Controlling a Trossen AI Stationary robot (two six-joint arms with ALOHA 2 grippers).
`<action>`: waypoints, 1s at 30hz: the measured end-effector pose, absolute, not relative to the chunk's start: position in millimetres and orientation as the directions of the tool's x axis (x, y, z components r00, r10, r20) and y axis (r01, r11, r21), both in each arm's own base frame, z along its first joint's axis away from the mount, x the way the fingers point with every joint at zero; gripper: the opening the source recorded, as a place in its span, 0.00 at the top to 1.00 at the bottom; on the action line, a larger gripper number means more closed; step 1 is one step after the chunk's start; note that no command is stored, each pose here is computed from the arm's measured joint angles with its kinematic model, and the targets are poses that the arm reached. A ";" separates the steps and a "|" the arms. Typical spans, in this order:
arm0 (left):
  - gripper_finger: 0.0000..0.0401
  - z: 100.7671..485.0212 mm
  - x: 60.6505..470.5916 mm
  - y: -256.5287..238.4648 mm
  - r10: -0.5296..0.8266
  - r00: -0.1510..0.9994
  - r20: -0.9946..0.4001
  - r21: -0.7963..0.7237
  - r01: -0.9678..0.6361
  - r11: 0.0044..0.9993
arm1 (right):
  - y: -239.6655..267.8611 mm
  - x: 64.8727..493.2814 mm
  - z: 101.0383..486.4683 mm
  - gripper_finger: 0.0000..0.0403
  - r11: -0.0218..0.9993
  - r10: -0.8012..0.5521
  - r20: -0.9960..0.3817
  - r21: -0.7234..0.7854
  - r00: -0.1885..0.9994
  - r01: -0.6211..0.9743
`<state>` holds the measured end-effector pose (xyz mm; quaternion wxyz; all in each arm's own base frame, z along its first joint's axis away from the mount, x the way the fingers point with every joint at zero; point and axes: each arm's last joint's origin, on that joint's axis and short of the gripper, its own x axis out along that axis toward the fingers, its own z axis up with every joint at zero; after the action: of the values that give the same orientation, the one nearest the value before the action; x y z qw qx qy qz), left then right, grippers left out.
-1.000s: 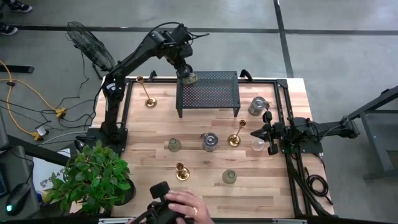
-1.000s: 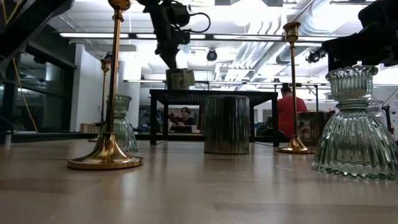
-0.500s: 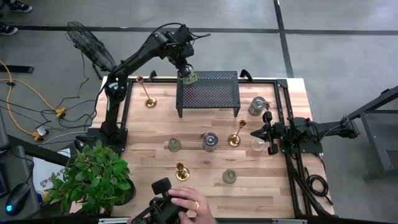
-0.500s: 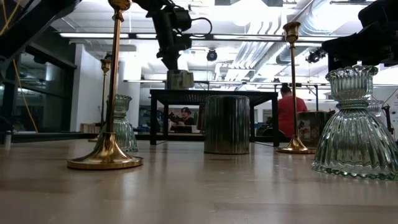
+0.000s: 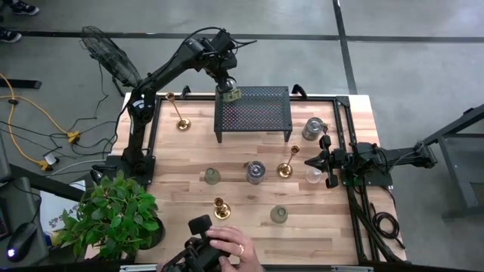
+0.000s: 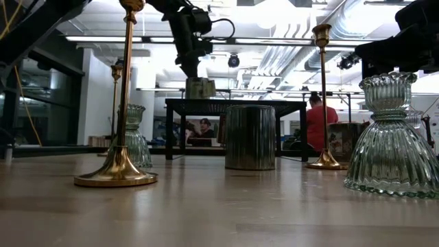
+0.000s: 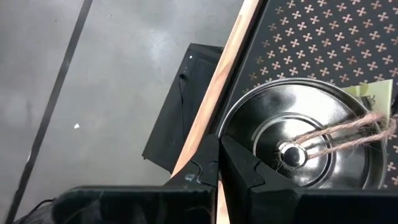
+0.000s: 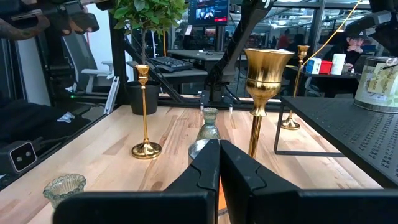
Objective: Stock candles on shelf
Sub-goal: Put the bottom left silver scented candle on the shelf
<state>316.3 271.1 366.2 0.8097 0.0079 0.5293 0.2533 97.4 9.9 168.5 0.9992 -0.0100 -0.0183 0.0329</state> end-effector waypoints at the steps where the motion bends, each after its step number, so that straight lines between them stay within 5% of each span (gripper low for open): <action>1: 1.00 366.4 316.6 271.3 0.421 0.314 -0.851 0.283 -0.399 0.872 | 9.9 97.4 168.5 0.99 0.998 0.066 0.036 -0.021 0.997 -0.065; 20: 0.99 366.5 317.9 270.8 0.398 0.344 -0.851 0.262 -0.378 0.888 | 9.9 97.4 168.5 0.99 0.998 0.066 0.036 -0.021 0.997 -0.065; 30: 0.82 366.6 318.6 270.8 0.408 0.340 -0.847 0.268 -0.389 0.881 | 9.9 97.4 168.5 0.99 0.998 0.067 0.036 -0.021 0.997 -0.066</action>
<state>318.6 270.8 366.6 0.8185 0.0093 0.5203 0.2433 97.4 9.9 168.5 0.9992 -0.0100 -0.0183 0.0331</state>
